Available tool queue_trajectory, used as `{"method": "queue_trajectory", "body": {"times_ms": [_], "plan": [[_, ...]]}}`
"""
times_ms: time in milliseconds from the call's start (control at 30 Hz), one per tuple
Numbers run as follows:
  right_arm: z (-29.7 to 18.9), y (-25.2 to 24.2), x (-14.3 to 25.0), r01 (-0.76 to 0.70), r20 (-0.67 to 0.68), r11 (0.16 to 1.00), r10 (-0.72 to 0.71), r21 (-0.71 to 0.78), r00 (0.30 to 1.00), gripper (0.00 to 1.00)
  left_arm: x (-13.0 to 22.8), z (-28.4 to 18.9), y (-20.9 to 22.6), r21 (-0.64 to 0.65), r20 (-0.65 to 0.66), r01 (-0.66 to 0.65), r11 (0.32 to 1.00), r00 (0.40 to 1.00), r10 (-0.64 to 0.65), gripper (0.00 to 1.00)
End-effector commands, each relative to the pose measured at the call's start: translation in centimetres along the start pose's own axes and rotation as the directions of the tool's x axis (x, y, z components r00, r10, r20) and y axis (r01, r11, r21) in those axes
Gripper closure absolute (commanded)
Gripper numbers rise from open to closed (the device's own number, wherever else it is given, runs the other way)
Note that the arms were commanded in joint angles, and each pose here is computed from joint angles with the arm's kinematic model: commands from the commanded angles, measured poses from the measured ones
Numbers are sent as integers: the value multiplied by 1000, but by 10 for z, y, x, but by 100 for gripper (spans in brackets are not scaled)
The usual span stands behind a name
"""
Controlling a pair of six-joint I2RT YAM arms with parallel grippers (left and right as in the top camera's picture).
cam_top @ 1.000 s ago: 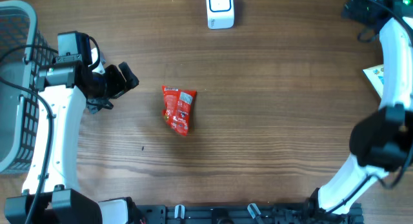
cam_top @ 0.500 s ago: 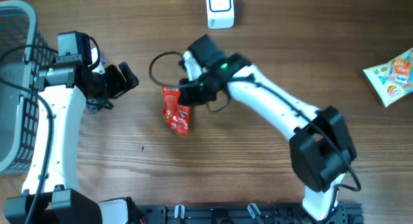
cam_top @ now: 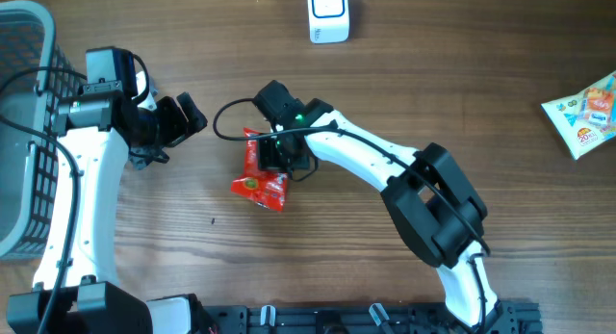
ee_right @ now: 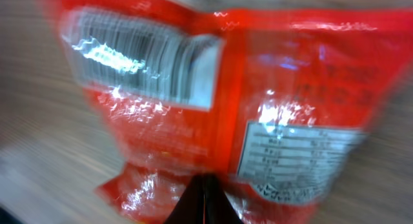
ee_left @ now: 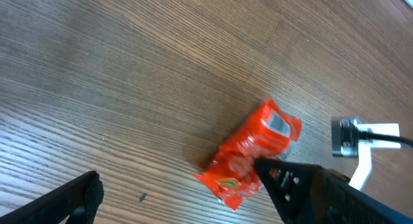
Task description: Scan the item barcode
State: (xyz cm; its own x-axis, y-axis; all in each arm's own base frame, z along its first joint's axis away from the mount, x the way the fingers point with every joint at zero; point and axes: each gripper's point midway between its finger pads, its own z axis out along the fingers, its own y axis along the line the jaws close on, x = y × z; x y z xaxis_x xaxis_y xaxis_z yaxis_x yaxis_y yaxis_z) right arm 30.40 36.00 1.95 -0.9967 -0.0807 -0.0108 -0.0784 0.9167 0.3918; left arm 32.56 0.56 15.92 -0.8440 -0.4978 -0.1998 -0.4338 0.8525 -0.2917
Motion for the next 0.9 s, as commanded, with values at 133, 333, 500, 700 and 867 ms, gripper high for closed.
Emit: {"method": "queue_trajectory", "body": {"times_ms": [133,333,500,700,867], "plan": [[-116,-22,-21,33,215,995,-53,97,975,95,-4,-3,1,-2,13,12,1000,1000,-12,0],[-68,-33,-20,-20,177,998,9,64,984,96,-4,-3,1,-2,12,12,1000,1000,-12,0],[-4,-63,-9,-74,102,993,64,95,993,96,-4,-3,1,-2,13,12,1000,1000,-12,0],[-63,-49,-17,53,168,996,-64,69,984,96,-4,-3,1,-2,12,12,1000,1000,-12,0],[-146,-60,-15,81,255,995,-92,57,963,0,-4,-3,1,-2,12,12,1000,1000,-12,0]]}}
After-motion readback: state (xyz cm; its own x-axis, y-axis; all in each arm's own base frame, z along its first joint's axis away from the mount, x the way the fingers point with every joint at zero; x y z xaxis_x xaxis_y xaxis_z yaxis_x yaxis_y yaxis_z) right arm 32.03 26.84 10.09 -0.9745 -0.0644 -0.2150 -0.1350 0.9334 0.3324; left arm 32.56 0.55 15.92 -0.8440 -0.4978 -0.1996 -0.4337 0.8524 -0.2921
